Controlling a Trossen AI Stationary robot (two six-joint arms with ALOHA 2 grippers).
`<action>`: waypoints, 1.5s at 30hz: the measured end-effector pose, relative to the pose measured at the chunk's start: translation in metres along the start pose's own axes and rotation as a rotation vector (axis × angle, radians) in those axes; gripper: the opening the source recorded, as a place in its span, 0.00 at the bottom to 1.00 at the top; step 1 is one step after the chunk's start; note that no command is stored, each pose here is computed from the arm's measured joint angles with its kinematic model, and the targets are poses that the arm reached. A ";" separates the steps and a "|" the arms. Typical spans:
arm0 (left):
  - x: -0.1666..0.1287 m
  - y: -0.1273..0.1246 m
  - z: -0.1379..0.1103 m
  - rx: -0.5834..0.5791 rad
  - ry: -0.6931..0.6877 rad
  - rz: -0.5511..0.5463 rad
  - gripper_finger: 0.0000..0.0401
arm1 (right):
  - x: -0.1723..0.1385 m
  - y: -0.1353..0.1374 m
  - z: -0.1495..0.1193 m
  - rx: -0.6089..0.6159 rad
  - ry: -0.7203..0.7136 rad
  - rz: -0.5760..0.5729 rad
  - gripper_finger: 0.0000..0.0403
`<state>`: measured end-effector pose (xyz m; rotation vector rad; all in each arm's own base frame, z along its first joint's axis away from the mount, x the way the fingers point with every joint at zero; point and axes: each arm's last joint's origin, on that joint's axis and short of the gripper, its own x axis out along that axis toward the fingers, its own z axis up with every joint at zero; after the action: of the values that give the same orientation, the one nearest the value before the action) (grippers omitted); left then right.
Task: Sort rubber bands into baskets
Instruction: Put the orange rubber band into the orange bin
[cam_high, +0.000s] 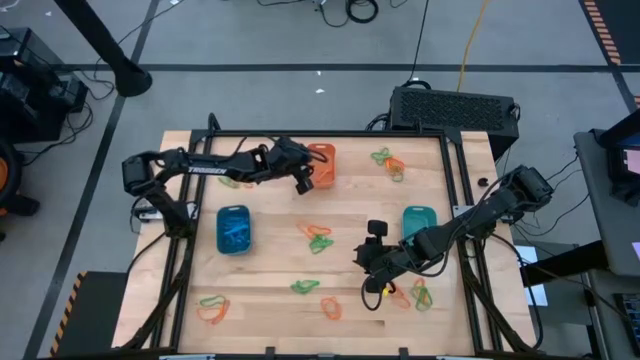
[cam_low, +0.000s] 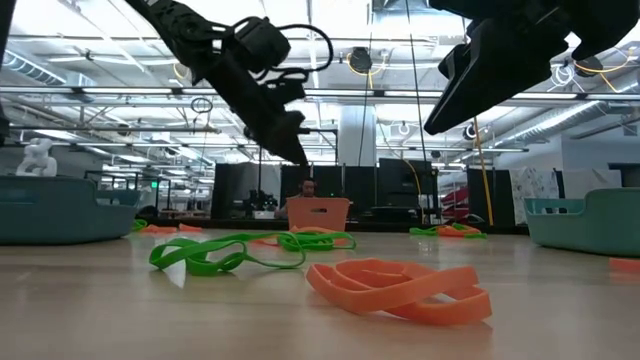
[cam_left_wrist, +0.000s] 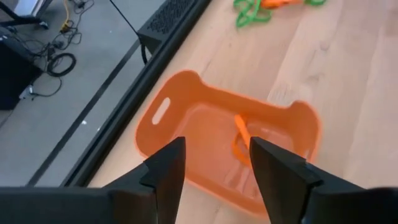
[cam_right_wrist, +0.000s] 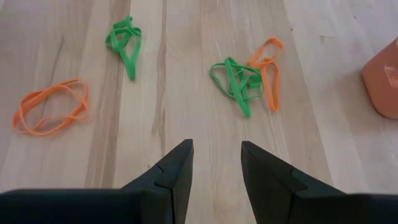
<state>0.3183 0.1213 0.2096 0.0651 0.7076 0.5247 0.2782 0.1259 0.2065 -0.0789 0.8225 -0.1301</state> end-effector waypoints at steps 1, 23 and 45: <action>-0.003 0.001 0.001 -0.018 -0.004 0.000 0.47 | 0.000 0.000 0.000 0.000 0.001 0.000 0.32; -0.079 -0.123 -0.013 0.105 0.032 -0.522 0.47 | 0.000 0.000 0.000 0.073 0.004 0.008 0.32; -0.094 -0.295 -0.085 0.239 -0.286 -0.768 0.47 | 0.001 0.000 0.007 0.103 -0.056 0.020 0.32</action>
<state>0.3333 -0.1898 0.1327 0.0834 0.4609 -0.3035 0.2837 0.1263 0.2104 0.0232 0.7594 -0.1505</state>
